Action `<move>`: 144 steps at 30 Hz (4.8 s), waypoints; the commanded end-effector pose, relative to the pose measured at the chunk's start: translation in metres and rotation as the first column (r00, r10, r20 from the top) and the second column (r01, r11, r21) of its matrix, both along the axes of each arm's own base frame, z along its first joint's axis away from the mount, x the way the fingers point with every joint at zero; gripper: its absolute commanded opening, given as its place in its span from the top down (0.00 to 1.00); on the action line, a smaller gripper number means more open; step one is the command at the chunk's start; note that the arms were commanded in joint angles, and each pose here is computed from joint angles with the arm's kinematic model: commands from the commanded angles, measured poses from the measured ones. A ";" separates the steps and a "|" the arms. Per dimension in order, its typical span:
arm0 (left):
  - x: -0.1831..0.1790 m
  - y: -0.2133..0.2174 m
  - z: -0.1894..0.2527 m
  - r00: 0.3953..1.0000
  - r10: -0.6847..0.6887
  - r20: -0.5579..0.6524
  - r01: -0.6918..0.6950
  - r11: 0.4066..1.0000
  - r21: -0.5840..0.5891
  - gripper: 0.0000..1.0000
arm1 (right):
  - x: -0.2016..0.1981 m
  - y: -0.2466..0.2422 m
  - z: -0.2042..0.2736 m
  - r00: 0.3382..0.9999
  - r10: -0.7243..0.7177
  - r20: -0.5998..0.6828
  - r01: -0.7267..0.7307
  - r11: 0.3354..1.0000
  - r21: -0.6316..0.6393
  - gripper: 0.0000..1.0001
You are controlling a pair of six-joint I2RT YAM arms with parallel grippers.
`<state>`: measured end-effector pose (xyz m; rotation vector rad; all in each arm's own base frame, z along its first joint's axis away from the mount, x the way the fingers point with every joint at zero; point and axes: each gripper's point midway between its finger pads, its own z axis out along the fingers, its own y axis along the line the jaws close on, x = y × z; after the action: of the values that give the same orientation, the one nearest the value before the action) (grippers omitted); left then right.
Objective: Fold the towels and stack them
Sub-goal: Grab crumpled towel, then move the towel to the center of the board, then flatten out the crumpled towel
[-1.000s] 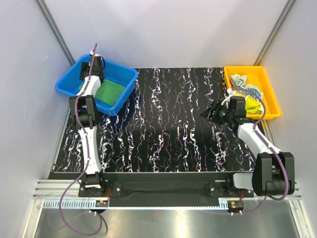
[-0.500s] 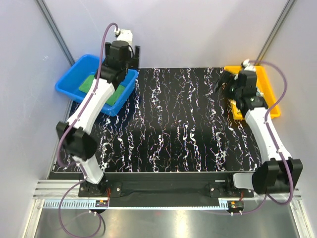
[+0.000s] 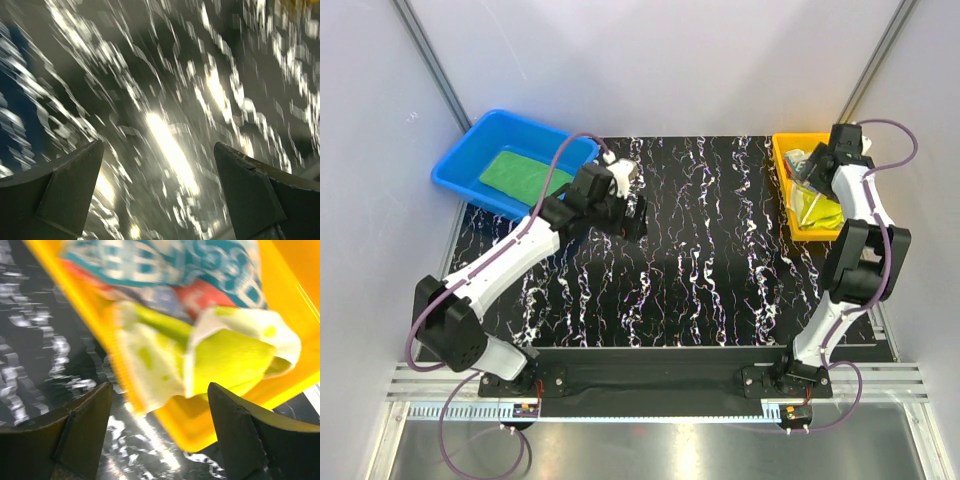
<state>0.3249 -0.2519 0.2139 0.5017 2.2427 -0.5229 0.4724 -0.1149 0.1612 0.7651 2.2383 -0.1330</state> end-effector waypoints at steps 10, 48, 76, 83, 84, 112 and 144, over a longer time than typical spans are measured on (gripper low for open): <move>-0.042 -0.014 0.034 0.990 -0.136 0.048 0.142 0.978 -0.154 0.02 | 0.020 -0.064 -0.024 0.995 -0.087 -0.058 0.084 0.996 -0.042 0.77; -0.042 0.027 0.004 0.997 0.066 0.026 -0.064 0.996 -0.063 0.02 | -0.185 0.197 -0.010 0.910 0.399 0.114 -0.411 0.833 0.371 0.52; -0.066 0.019 -0.101 0.960 0.210 -0.184 -0.246 0.949 -0.199 0.20 | -0.028 0.401 -0.048 0.237 0.945 0.223 -0.947 0.173 0.270 0.46; -0.071 0.029 -0.066 0.971 0.215 -0.103 -0.235 0.935 -0.265 0.19 | -0.034 0.424 -0.097 0.093 0.975 0.203 -0.945 0.023 0.326 0.42; -0.072 0.029 -0.062 0.972 0.214 -0.096 -0.233 0.934 -0.271 0.19 | -0.033 0.425 -0.100 0.083 0.979 0.188 -0.947 0.018 0.322 0.41; -0.088 0.044 -0.094 0.951 0.260 -0.169 -0.293 0.931 -0.217 0.20 | -0.070 0.393 -0.175 0.099 0.985 -0.142 -0.962 0.131 0.240 0.97; -0.129 -0.011 -0.220 0.867 0.260 -0.425 -0.293 0.956 -0.013 0.42 | -0.081 0.339 -0.151 0.538 0.828 -0.155 -0.798 0.560 0.224 1.00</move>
<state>0.2038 -0.2840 0.0264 0.0677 2.5348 -0.7810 0.3969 0.2465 0.0157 -0.3904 2.5933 0.5250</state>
